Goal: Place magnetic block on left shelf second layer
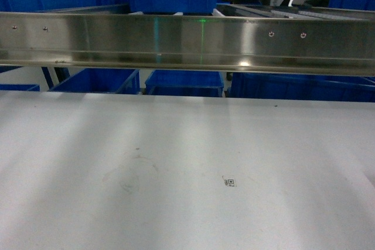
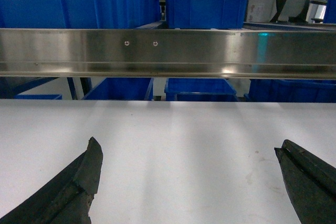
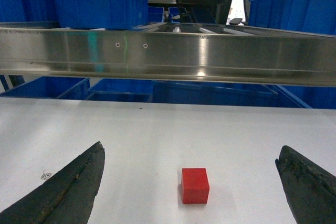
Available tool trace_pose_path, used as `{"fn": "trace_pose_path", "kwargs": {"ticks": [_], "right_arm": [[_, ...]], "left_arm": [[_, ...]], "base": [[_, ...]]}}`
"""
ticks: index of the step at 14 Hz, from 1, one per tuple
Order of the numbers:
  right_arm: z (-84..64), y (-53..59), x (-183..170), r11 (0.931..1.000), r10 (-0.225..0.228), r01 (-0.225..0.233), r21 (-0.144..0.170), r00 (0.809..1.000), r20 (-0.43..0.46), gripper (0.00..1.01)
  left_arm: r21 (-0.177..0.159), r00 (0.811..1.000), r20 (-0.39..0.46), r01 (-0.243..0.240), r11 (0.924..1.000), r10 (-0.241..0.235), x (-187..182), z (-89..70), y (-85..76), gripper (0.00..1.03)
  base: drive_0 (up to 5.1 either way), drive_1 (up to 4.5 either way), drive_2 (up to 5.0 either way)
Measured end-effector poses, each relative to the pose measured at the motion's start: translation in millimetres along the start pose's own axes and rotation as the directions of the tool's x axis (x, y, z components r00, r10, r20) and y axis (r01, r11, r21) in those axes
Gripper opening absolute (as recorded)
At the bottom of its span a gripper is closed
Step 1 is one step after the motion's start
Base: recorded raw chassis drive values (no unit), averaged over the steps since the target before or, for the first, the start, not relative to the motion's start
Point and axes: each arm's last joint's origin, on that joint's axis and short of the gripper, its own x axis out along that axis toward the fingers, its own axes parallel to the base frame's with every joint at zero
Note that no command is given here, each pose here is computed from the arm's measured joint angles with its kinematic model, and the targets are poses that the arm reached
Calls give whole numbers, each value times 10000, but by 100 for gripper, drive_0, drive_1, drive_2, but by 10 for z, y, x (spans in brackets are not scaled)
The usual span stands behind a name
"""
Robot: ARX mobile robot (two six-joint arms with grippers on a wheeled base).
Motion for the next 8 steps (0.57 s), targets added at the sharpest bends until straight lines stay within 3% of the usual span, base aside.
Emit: {"fn": "trace_pose_path", "kwargs": {"ticks": [8], "right_arm": [[0,0,0,10000,0,0,0,10000,0,98]], "left_arm": [[0,10000,0,0,10000,0,0,0,0,98]], "base": [[0,0,0]]}}
